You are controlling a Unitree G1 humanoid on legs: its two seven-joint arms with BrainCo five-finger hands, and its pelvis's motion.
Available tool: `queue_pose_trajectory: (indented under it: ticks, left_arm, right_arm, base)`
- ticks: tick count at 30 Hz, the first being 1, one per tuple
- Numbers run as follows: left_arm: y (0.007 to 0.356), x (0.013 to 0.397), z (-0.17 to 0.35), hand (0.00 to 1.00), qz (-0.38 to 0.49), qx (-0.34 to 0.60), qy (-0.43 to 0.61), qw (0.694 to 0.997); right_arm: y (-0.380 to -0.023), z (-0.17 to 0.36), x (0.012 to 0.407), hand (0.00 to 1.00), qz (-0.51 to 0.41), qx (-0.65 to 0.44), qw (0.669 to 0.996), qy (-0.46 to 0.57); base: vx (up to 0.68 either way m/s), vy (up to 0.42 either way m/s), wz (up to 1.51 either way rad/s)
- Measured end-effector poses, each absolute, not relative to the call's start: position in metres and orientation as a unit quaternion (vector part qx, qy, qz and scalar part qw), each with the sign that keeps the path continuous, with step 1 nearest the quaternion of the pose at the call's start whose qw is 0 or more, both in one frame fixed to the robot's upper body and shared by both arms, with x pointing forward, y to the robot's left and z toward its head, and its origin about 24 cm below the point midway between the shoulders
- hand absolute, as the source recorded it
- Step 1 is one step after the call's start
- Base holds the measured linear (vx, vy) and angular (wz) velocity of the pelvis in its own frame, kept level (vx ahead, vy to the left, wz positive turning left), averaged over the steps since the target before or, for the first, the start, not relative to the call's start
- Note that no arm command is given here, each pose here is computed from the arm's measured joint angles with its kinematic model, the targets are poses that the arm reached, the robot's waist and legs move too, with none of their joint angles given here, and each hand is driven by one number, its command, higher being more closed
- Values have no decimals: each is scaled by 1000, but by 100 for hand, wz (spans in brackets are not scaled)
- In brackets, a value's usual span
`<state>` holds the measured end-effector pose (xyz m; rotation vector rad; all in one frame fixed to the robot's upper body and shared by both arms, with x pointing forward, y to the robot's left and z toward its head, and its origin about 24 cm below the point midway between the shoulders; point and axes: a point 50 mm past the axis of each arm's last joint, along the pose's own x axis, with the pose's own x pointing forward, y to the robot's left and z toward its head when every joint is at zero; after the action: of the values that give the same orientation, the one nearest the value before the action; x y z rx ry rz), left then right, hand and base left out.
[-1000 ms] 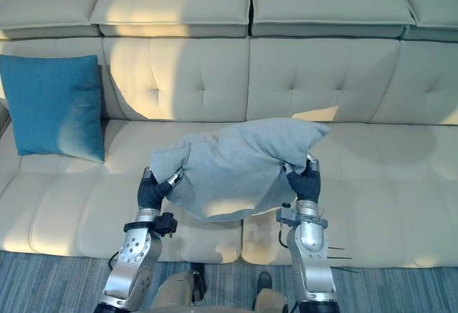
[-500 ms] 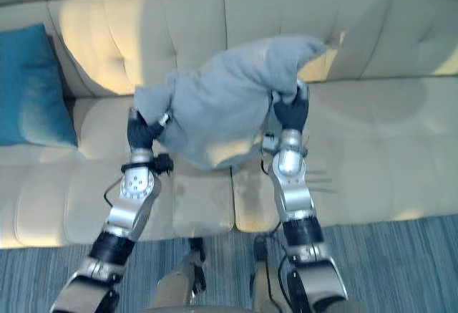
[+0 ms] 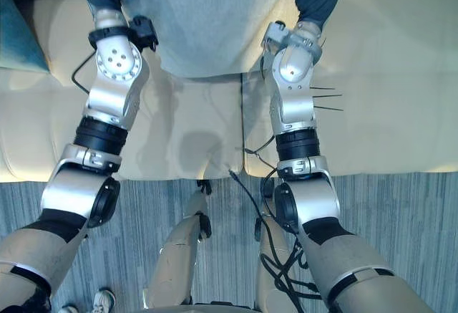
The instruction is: Pick up cushions and gather them together orderly.
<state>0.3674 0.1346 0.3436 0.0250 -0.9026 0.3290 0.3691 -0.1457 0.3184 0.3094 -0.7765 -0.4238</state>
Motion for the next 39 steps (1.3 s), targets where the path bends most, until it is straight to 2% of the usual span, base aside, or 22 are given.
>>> queue_pose_trajectory:
  ticks: [5, 9, 13, 16, 20, 23, 25, 27, 29, 30, 32, 34, 36, 39]
  left_arm:
    - [143, 368, 347, 0, 170, -11, -430, 886]
    - [167, 371, 345, 0, 176, 14, -416, 892]
    - [229, 366, 327, 0, 229, 12, -385, 894]
    - [255, 354, 317, 0, 249, 17, -385, 888]
    - [274, 343, 273, 0, 250, 34, -345, 904]
    - [271, 334, 230, 0, 229, 36, -309, 922]
    - [261, 321, 176, 0, 212, 18, -252, 944]
    - [242, 289, 76, 0, 196, -25, -105, 975]
    - [231, 250, 8, 0, 191, -30, 21, 981]
    - [230, 239, -6, 0, 190, -25, 52, 980]
    - [231, 197, -55, 0, 183, -1, 169, 969]
    - [233, 159, -91, 0, 174, 22, 265, 948]
    - [236, 129, -113, 0, 170, 34, 333, 927]
    - [236, 103, -130, 0, 162, 38, 396, 903]
  right_arm:
    - [-152, 320, 370, 0, -194, 167, 893, -370]
    - [-173, 325, 365, 0, -206, 139, 889, -385]
    - [-214, 325, 344, 0, -213, 91, 875, -425]
    - [-228, 327, 332, 0, -202, 64, 870, -444]
    - [-244, 300, 326, 0, -178, 27, 888, -422]
    - [-249, 266, 321, 0, -164, 11, 909, -384]
    - [-249, 221, 314, 0, -149, -12, 933, -326]
    - [-248, 142, 294, 0, -139, -12, 968, -210]
    - [-245, 86, 270, 0, -139, -30, 983, -116]
    - [-244, 72, 263, 0, -139, -34, 986, -90]
    - [-244, 18, 237, 0, -139, -60, 988, 22]
    - [-247, -32, 203, 0, -131, -92, 977, 141]
    - [-250, -63, 180, 0, -120, -114, 961, 220]
    - [-256, -91, 156, 0, -108, -137, 938, 300]
  base:
    - [60, -37, -4]
    - [11, -34, 3]
    - [2, -38, 4]
    - [3, -51, -2]
    - [5, -64, 1]
    - [-4, -66, -2]
    - [19, -60, 7]
    - [59, -106, 18]
    - [59, -110, 18]
    - [60, -87, 15]
    - [104, -62, 20]
    - [127, -65, 23]
    - [105, -37, 7]
    - [40, -8, 2]
